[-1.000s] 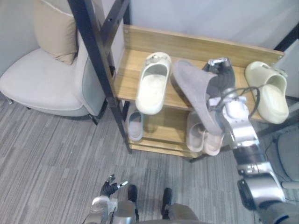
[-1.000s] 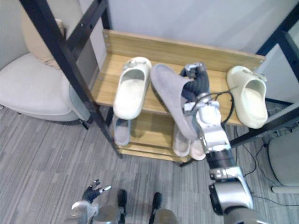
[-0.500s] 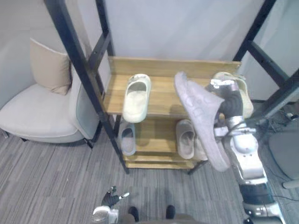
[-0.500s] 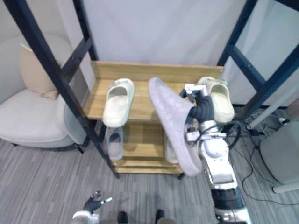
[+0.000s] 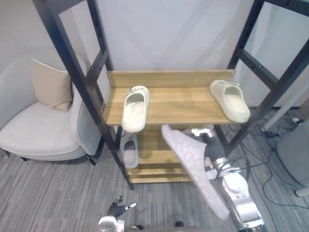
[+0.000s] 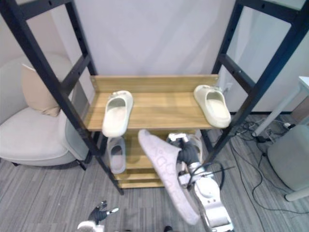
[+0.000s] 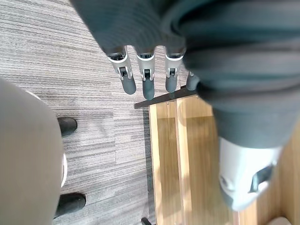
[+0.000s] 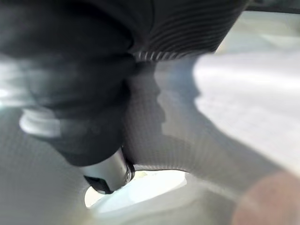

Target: Organize the slippers on the shoe rack

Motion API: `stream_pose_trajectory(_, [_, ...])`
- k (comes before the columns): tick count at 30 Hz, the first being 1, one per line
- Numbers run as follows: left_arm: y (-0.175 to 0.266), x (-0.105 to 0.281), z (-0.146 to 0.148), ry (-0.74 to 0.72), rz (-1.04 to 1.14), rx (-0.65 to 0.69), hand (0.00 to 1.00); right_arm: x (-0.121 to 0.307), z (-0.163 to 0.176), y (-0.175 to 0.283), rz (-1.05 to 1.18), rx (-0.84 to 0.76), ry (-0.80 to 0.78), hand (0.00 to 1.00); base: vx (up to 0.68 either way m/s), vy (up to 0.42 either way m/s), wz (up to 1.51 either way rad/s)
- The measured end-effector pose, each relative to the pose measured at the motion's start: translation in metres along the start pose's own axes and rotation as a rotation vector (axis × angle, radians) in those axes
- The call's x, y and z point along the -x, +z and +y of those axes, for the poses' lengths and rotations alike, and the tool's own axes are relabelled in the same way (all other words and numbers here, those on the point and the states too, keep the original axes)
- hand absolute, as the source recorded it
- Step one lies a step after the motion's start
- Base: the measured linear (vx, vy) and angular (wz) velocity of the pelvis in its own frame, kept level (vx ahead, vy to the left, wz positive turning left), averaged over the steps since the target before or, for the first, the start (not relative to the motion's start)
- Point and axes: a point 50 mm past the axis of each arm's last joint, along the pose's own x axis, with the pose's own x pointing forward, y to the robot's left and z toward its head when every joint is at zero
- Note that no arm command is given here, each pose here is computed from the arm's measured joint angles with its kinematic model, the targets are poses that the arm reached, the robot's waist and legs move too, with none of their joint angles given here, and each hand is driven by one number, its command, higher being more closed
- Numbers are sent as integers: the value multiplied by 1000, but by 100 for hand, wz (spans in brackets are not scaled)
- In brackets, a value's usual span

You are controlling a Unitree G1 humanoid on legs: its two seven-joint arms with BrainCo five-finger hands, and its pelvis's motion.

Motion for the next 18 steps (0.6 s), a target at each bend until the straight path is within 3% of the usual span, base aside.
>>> stream_pose_trajectory(10, [76, -16, 6, 9, -230, 25, 0, -52, -15, 27, -104, 82, -41, 100, -189, -17, 2])
stream_pose_trajectory(18, [133, -15, 19, 76, -422, 101, 0, -96, -42, 84, -277, 275, -150, 100, -79, -31, 2])
